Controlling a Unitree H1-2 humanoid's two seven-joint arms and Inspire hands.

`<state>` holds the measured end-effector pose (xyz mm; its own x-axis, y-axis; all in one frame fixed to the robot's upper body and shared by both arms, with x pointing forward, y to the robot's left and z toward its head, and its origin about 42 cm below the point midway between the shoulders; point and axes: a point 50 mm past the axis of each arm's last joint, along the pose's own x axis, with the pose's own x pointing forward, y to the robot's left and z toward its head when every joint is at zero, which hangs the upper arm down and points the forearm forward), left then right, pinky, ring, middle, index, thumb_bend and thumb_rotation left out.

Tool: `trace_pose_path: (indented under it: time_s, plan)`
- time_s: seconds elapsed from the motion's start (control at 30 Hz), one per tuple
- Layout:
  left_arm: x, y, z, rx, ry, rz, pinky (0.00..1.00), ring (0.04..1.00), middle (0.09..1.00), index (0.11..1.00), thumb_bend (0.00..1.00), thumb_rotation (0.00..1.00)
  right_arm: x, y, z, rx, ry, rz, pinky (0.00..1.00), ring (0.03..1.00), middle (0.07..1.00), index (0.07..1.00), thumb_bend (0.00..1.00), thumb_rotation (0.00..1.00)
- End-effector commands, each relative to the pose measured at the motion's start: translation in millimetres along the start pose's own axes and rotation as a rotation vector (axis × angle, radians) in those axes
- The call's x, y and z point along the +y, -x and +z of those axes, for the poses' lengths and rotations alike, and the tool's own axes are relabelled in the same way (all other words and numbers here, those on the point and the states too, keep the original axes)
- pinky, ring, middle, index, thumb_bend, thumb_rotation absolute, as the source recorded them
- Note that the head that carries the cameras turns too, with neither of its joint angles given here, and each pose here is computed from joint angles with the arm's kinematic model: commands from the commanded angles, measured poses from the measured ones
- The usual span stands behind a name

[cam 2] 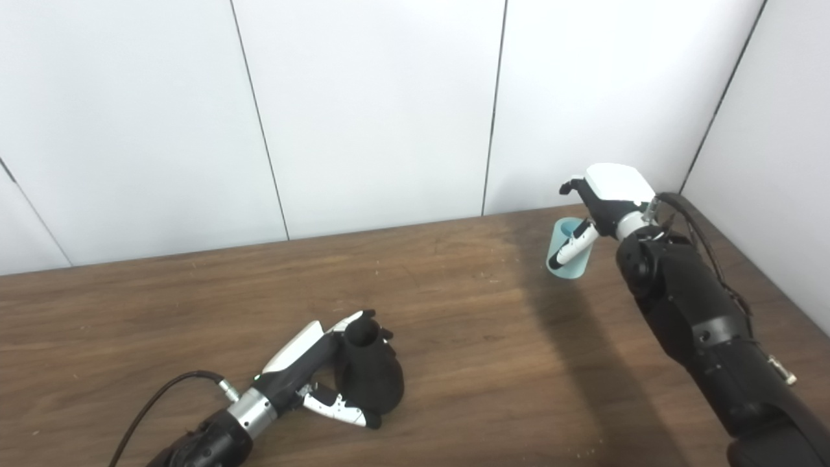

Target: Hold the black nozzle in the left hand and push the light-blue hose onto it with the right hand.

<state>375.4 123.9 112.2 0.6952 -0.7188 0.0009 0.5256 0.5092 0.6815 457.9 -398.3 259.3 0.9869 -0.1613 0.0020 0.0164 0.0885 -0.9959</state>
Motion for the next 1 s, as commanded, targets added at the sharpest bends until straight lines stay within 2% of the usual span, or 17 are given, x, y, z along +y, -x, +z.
trace_pose_path:
  time_s: [0.0,0.97]
  plan:
    - [-78.1,94.9,-84.8,0.441,0.037,-0.247,1.00,0.991,0.806,0.480,0.52,0.07,-61.8,-12.7,8.4,-0.053,0.024,-0.164,0.70,0.809,0.848,0.780,1.00,0.28]
    - [-78.1,94.2,-84.1,0.449,0.045,-0.247,1.00,0.991,0.811,0.480,0.52,0.07,-56.9,-20.6,12.8,-0.033,0.055,-0.108,0.72,0.826,0.850,0.781,0.99,0.27]
